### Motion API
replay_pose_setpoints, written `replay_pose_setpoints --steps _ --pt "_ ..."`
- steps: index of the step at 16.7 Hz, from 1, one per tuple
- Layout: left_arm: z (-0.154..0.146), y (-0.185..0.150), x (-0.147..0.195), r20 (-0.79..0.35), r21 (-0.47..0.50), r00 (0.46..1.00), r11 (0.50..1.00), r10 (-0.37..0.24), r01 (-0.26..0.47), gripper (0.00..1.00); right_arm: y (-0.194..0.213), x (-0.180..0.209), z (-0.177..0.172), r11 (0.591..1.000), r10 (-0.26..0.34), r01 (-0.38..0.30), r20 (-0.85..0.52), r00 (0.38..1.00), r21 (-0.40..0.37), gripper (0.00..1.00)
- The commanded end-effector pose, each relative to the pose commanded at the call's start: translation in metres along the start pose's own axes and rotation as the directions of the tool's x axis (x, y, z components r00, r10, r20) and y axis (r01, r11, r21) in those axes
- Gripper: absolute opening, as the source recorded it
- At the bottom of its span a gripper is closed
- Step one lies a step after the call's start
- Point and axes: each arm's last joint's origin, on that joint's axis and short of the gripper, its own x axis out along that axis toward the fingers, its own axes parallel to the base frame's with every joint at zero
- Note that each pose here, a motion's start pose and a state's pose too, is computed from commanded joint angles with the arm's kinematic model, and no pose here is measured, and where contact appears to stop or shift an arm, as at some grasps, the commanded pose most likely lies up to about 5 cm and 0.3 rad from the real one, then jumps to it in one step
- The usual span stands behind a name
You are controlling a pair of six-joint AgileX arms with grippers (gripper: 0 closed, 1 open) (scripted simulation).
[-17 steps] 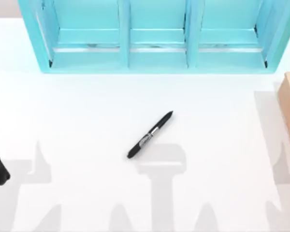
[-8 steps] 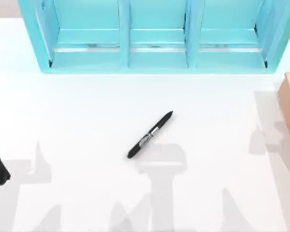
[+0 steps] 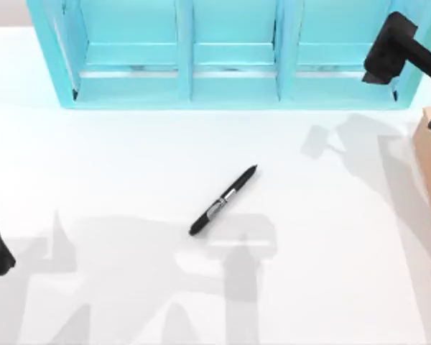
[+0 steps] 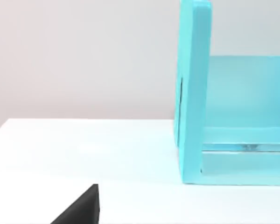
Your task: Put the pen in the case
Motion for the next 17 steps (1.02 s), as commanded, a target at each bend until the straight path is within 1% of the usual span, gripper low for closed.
replay_pose_setpoints --steps 2,5,8,10,12,14,17 --pt "0.0 0.0 0.0 0.0 0.0 1.0 1.0 0.0 0.0 1.0 0.032 0.03 0.007 0.995 -0.068 0.075 -0.098 0.993 0.066 1.0" --pt "0.0 0.0 0.0 0.0 0.0 1.0 1.0 0.0 0.0 1.0 0.074 0.081 0.004 0.97 -0.172 0.203 -0.217 0.961 0.131 1.0" --pt "0.0 0.0 0.0 0.0 0.0 1.0 1.0 0.0 0.0 1.0 0.105 0.131 -0.012 0.932 -0.268 0.325 -0.3 0.916 0.16 1.0" --pt "0.0 0.0 0.0 0.0 0.0 1.0 1.0 0.0 0.0 1.0 0.119 0.159 -0.027 0.905 -0.322 0.392 -0.335 0.885 0.166 1.0" --pt "0.0 0.0 0.0 0.0 0.0 1.0 1.0 0.0 0.0 1.0 0.128 0.182 -0.042 0.881 -0.365 0.443 -0.358 0.86 0.165 1.0" --pt "0.0 0.0 0.0 0.0 0.0 1.0 1.0 0.0 0.0 1.0 0.134 0.197 -0.053 0.864 -0.394 0.476 -0.37 0.841 0.162 1.0" --pt "0.0 0.0 0.0 0.0 0.0 1.0 1.0 0.0 0.0 1.0 0.136 0.204 -0.059 0.856 -0.408 0.492 -0.376 0.832 0.159 1.0"
